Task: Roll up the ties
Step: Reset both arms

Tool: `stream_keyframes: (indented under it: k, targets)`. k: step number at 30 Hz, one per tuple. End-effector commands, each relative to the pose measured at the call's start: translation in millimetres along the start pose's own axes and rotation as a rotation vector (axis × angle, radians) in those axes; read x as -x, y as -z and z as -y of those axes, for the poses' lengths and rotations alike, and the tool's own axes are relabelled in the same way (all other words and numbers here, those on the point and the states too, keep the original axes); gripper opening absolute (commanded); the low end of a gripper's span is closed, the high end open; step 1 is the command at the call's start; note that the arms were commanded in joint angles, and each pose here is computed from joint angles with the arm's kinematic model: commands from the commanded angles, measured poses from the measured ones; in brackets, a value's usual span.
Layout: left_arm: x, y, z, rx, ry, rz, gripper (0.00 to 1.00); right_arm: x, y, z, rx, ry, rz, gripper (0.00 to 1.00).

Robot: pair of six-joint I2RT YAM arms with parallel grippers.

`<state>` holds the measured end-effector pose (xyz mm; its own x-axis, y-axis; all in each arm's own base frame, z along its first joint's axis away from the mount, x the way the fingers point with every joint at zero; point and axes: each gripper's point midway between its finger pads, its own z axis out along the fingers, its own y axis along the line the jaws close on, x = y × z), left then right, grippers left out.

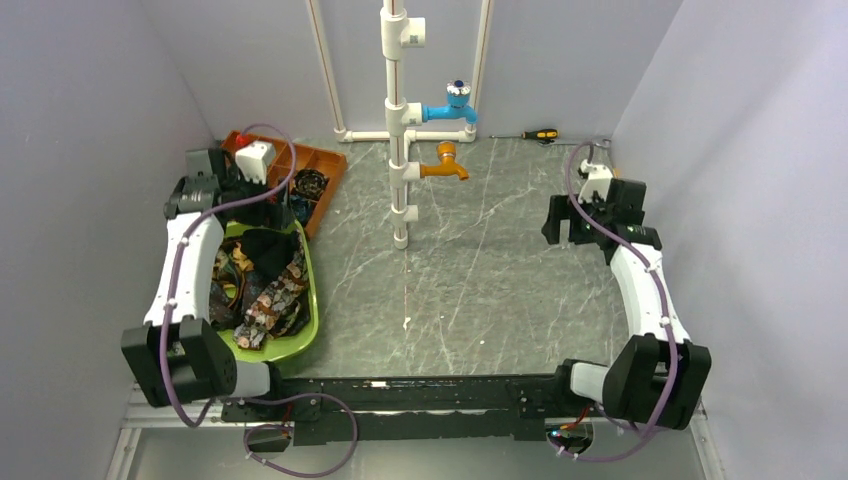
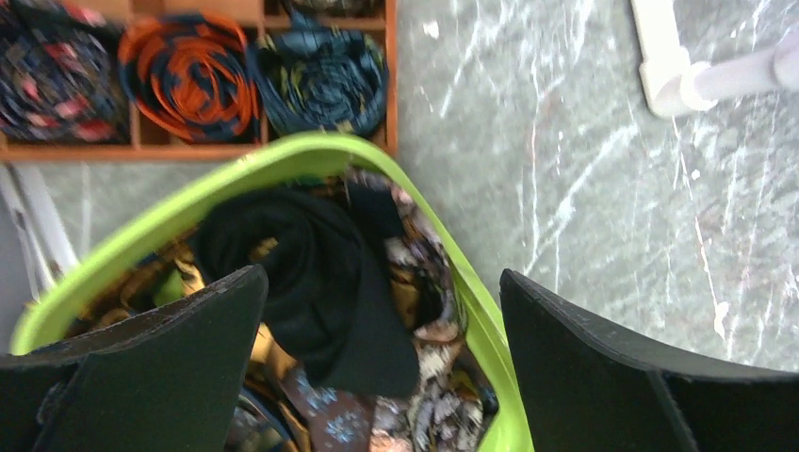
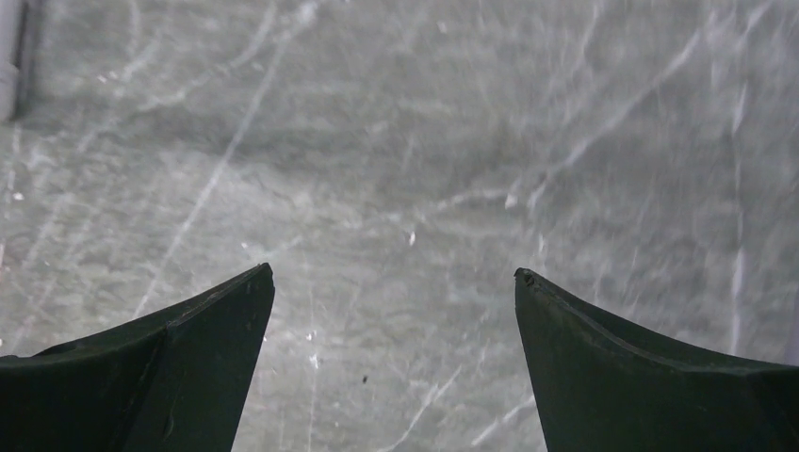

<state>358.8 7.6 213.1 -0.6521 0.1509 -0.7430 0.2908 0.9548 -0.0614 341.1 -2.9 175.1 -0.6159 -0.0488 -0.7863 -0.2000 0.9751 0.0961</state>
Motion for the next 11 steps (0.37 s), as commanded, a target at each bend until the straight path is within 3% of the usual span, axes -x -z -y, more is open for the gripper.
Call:
stream_keyframes:
  k: [1,11]
  targets:
    - [-22,12,10,0.028,0.068,0.009,0.99,-35,0,7,-0.003,-0.095,-0.075,1.0]
    - [-28,20,11,0.069,0.095,0.034,1.0,-39,7,4,-0.003,-0.12,-0.044,1.0]
